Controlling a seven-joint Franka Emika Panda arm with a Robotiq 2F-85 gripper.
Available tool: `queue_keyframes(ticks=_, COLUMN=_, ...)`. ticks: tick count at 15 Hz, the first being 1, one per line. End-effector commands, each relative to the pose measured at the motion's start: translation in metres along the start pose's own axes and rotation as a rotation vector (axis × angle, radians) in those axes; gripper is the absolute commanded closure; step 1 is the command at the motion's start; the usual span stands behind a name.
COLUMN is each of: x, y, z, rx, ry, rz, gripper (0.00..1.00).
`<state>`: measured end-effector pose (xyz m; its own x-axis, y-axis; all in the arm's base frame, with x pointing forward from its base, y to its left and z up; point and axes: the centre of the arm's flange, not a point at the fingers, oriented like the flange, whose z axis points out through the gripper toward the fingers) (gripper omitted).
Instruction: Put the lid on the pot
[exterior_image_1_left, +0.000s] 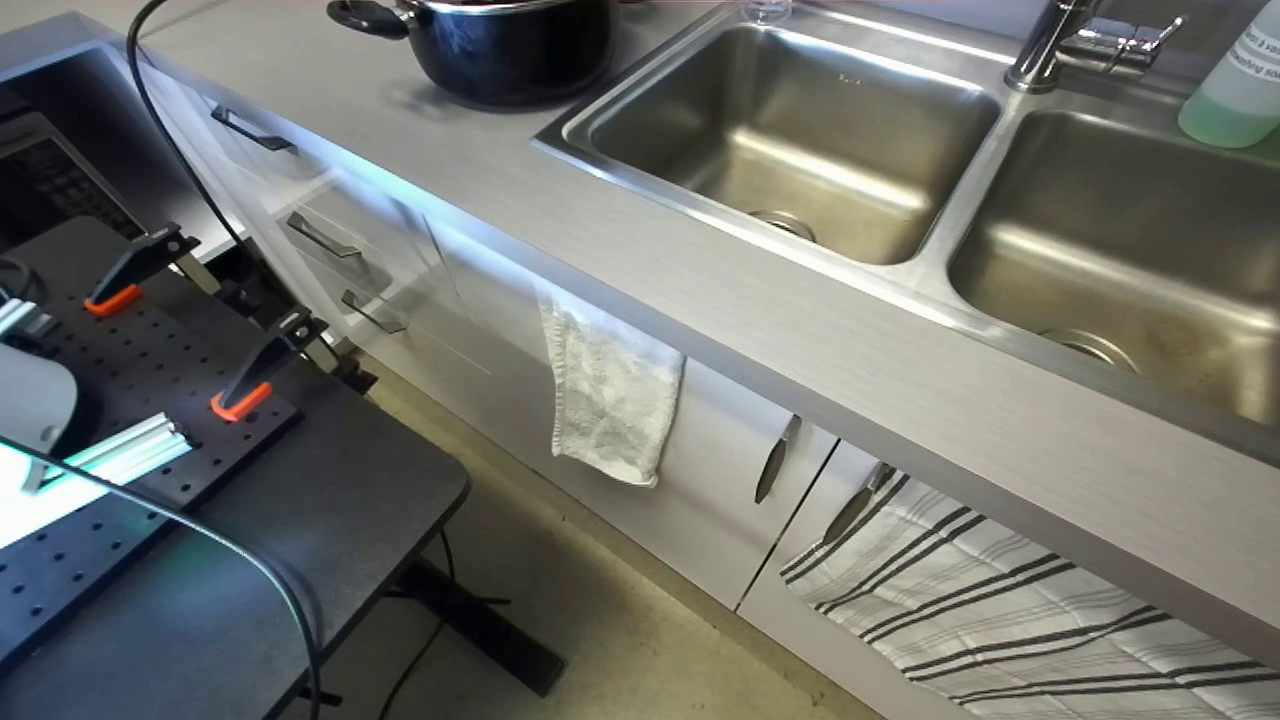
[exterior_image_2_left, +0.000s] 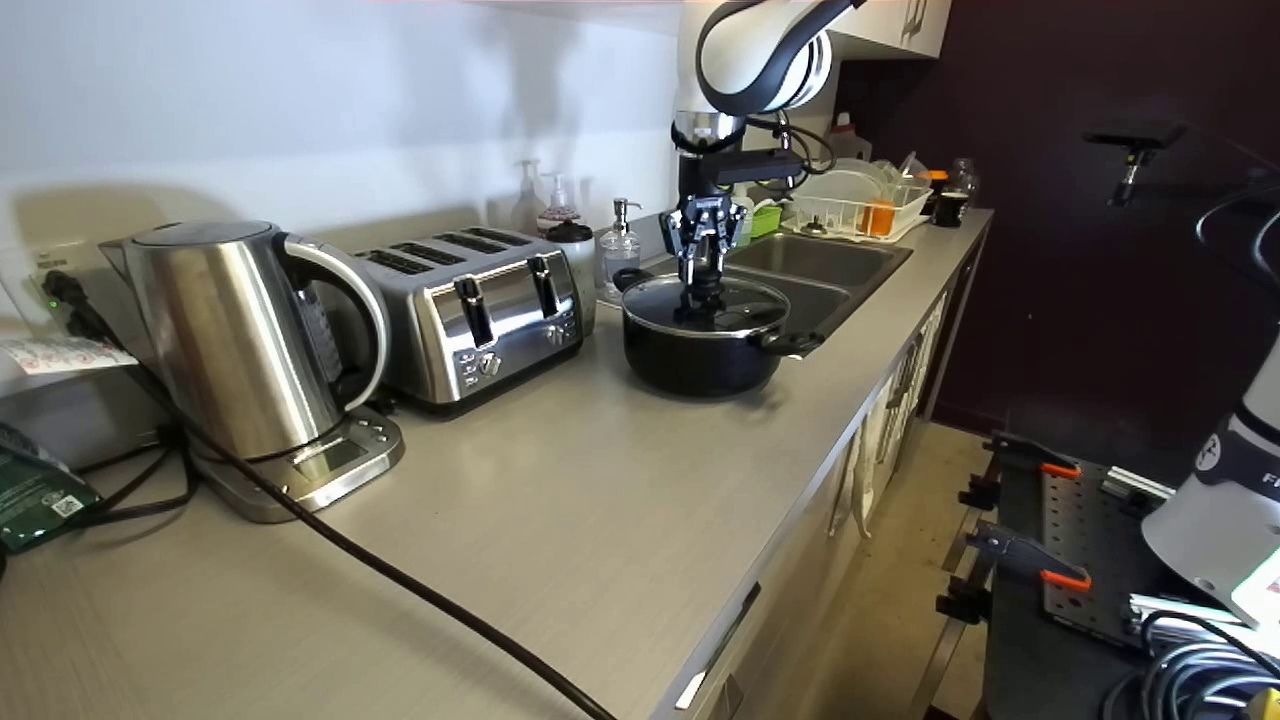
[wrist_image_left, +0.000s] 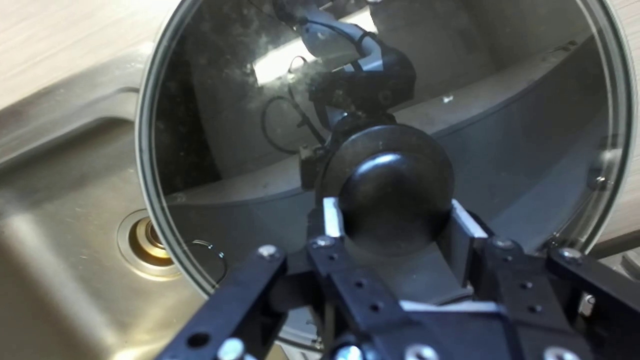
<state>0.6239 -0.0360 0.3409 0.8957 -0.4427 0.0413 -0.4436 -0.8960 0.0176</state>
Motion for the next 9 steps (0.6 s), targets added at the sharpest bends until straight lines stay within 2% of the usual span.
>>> queue_keyframes(ticks=1, x=0.0002, y=-0.0061, z=0.0064, rx=0.007, ry=-0.035, rz=0.002, gripper=0.76)
queue_keyframes(ticks=2, x=-0.0002, y=-0.0061, z=0.0070, rx=0.007, ry=-0.039, rz=0.002, gripper=0.76)
queue_keyframes(ticks=3, x=-0.0007, y=-0.0060, z=0.0071, rx=0.008, ry=-0.041, rz=0.002, gripper=0.26)
queue_keyframes(ticks=4, x=-0.0013, y=-0.0060, z=0.0071, rx=0.009, ry=-0.043, rz=0.003, gripper=0.24)
queue_keyframes(ticks=7, x=-0.0052, y=-0.0086, z=0.0088, rx=0.015, ry=-0.052, rz=0.000, gripper=0.05)
queue_keyframes(ticks=9, x=-0.0076, y=-0.0104, z=0.0100, rx=0.019, ry=-0.057, rz=-0.003, gripper=0.00)
